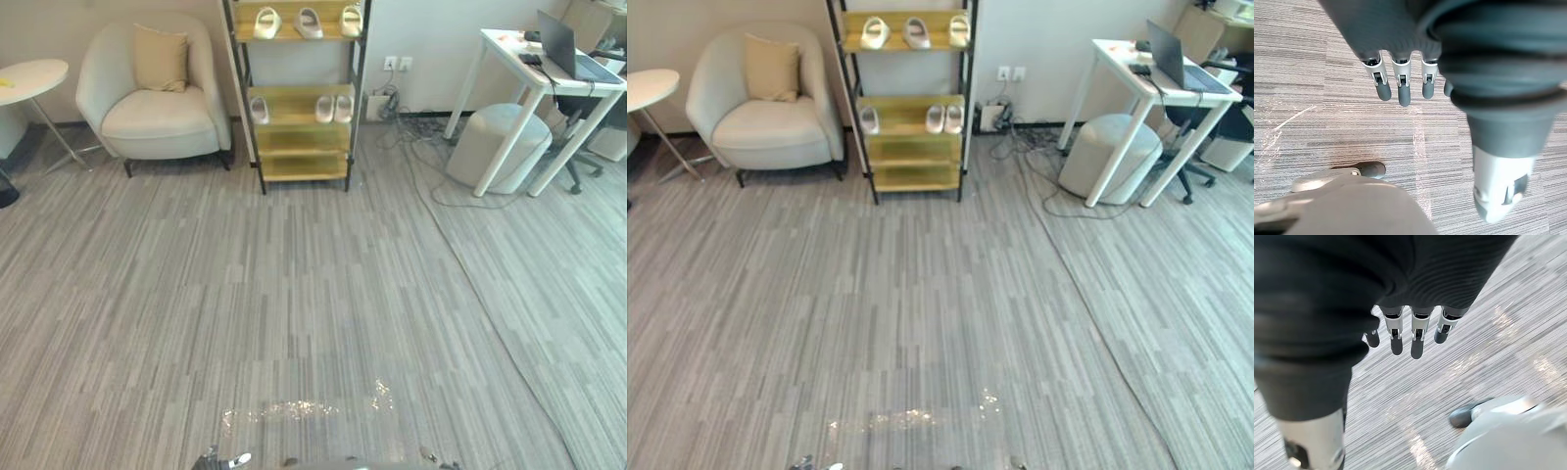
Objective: Organize the slippers on the shoe rack
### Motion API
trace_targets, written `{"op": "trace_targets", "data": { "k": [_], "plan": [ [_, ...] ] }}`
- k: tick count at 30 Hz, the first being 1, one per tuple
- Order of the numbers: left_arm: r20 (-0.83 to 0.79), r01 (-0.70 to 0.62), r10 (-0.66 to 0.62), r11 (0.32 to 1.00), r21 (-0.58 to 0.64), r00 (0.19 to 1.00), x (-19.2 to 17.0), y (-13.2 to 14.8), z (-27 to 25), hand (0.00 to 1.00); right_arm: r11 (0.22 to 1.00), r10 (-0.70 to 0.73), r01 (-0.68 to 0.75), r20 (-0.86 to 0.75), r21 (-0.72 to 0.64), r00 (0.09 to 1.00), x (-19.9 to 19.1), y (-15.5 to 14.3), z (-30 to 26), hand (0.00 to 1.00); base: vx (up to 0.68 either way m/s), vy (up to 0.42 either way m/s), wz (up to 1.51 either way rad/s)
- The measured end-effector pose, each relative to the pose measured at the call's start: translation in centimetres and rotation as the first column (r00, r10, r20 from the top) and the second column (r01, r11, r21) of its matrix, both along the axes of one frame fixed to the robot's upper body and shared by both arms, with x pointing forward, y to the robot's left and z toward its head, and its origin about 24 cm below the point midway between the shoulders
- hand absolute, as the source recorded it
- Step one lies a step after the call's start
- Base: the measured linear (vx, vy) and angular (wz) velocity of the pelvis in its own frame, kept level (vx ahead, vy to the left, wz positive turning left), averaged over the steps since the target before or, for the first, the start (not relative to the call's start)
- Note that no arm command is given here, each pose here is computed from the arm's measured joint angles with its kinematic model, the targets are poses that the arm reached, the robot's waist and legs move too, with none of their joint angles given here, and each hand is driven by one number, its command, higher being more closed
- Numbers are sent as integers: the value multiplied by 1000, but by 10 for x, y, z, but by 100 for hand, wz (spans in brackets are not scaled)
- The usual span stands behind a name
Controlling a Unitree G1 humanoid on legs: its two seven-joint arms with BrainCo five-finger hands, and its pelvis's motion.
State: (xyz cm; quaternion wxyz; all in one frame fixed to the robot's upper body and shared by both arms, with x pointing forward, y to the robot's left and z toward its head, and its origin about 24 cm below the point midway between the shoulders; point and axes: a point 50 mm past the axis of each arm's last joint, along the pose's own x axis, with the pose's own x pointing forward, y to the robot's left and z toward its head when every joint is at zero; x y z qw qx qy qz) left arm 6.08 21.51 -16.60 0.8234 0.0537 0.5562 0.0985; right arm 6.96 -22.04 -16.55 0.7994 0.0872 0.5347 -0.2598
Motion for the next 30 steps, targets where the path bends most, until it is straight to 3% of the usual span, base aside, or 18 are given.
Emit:
{"op": "trace_targets", "data": {
  "k": [30],
  "plan": [
    [37, 9, -9, 1000, 11, 999, 16, 3, 3, 0, 999, 32, -34, 49, 24, 998, 20, 14, 2, 0, -4, -4, 4]
  ]
}}
